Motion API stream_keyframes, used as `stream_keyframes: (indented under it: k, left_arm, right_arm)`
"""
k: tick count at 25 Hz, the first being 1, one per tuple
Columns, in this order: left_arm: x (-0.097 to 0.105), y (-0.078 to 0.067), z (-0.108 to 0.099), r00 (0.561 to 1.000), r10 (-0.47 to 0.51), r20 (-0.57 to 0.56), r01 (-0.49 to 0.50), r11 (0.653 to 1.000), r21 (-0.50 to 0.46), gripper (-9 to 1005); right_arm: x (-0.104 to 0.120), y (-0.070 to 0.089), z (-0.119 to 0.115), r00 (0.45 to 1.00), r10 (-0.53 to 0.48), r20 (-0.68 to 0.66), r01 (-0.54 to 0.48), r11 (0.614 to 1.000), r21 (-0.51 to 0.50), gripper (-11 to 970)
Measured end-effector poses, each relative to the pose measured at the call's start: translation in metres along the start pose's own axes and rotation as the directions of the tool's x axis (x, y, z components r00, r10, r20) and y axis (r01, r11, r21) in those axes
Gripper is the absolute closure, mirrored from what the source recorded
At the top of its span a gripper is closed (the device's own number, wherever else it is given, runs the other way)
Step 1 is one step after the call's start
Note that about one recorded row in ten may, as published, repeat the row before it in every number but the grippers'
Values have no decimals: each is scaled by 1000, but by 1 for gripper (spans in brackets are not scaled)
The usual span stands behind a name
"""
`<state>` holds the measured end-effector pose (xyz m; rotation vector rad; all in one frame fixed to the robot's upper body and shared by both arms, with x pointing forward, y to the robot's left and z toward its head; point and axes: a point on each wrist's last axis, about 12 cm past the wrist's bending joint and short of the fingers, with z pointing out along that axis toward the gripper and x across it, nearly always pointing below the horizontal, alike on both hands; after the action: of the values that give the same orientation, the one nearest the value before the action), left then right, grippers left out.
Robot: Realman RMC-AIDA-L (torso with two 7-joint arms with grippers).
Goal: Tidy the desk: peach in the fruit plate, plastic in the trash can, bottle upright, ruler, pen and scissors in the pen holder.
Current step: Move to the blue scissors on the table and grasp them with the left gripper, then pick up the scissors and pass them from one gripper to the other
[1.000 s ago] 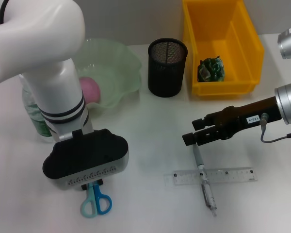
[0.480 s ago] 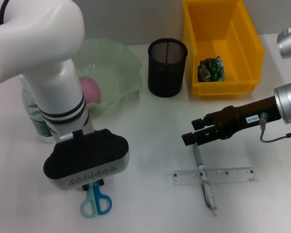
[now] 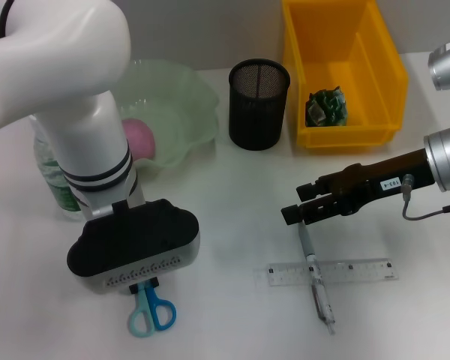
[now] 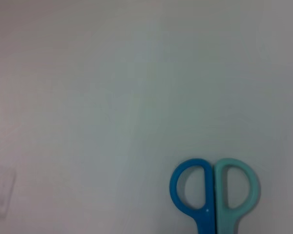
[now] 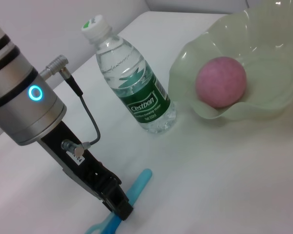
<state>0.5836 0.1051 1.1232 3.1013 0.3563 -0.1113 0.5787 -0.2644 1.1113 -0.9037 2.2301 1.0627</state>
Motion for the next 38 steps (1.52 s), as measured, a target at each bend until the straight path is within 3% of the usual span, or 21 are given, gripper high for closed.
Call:
stream_keyframes:
  k: [8,13,17,18,22,25,26,28,30,31,32,34,36,37,38]
  left_arm:
    - [-2,1,-4,999,-48,-9,48,999,-17,762]
    - [-4,-1,-12,990,-142,6,142,989,-38,764]
    - [-3,-6,-28,954,-287,84,293,954,-68,765]
    - [-3,-6,-28,954,-287,84,293,954,-68,765]
    - [1,-10,-39,902,-400,165,419,902,-101,767]
    - [1,-10,-39,902,-400,165,419,902,-101,768]
    - [3,-12,-47,832,-489,264,533,836,-133,768]
    - [8,-20,-58,757,-544,363,624,767,-151,769]
    - [8,-20,-58,757,-544,363,624,767,-151,769]
    - [10,-24,-63,721,-557,412,659,735,-159,769]
    - [13,-40,-74,607,-563,562,749,641,-166,770]
    - [16,-48,-77,560,-555,615,783,597,-174,770]
    - [19,-60,-79,494,-533,688,828,529,-185,771]
    - [21,-73,-80,427,-498,755,870,453,-193,771]
    - [21,-73,-80,427,-498,755,870,453,-193,772]
  right_arm:
    - [0,1,-1,1000,0,-2,0,1000,-6,151]
    - [2,0,-3,1000,0,0,0,1000,-4,151]
    - [3,-1,-10,1000,-4,-5,4,1000,-6,153]
    - [3,-1,-10,1000,-4,-5,4,1000,-6,153]
    - [4,-2,-21,1000,-21,-17,21,1000,-9,153]
    - [4,-2,-26,999,-29,-22,29,999,-14,153]
    - [4,-2,-29,999,-34,-24,33,999,-16,153]
    - [3,-2,-33,999,-43,-27,42,999,-20,153]
    - [2,-1,-37,998,-52,-32,51,998,-28,153]
    - [2,-1,-38,998,-57,-34,56,998,-32,152]
    - [3,0,-41,997,-64,-41,63,997,-38,152]
    - [4,0,-42,996,-69,-50,67,997,-42,152]
    - [5,0,-43,996,-71,-52,68,997,-44,152]
    - [7,1,-44,996,-76,-52,74,996,-52,152]
    - [7,1,-44,996,-76,-52,74,996,-52,152]
